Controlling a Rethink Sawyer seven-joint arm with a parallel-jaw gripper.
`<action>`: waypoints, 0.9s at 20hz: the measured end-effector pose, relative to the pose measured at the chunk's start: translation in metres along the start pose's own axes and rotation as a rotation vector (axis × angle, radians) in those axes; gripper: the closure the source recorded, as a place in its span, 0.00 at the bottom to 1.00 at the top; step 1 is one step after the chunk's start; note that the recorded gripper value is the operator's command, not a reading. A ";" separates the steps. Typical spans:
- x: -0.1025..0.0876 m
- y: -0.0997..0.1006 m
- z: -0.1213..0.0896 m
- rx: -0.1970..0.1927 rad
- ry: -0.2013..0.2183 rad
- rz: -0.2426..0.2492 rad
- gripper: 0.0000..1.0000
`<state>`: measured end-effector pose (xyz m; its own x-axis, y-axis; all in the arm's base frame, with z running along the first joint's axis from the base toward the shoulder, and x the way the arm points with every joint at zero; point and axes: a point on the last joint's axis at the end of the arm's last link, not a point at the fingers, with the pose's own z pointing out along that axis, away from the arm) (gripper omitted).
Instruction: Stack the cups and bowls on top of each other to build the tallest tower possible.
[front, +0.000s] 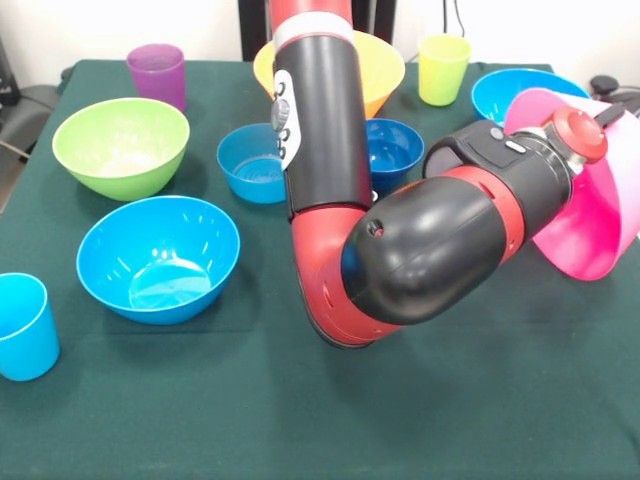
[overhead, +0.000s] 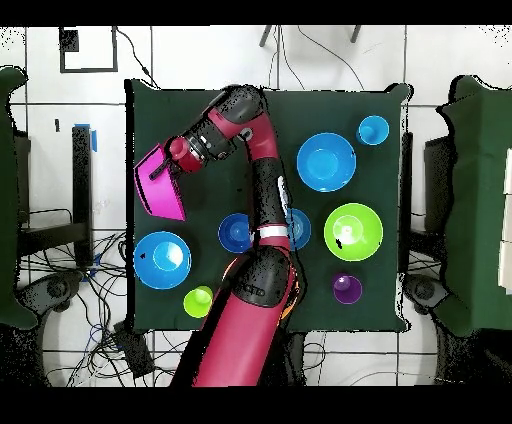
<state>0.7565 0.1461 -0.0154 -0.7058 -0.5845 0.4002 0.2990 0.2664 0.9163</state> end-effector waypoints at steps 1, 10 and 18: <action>0.000 0.000 -0.001 0.000 -0.001 0.000 0.00; 0.005 -0.001 -0.011 0.011 -0.015 0.007 0.00; 0.007 0.004 -0.017 0.091 -0.026 0.032 0.00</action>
<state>0.7638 0.1306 -0.0085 -0.7136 -0.5550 0.4275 0.2627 0.3537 0.8977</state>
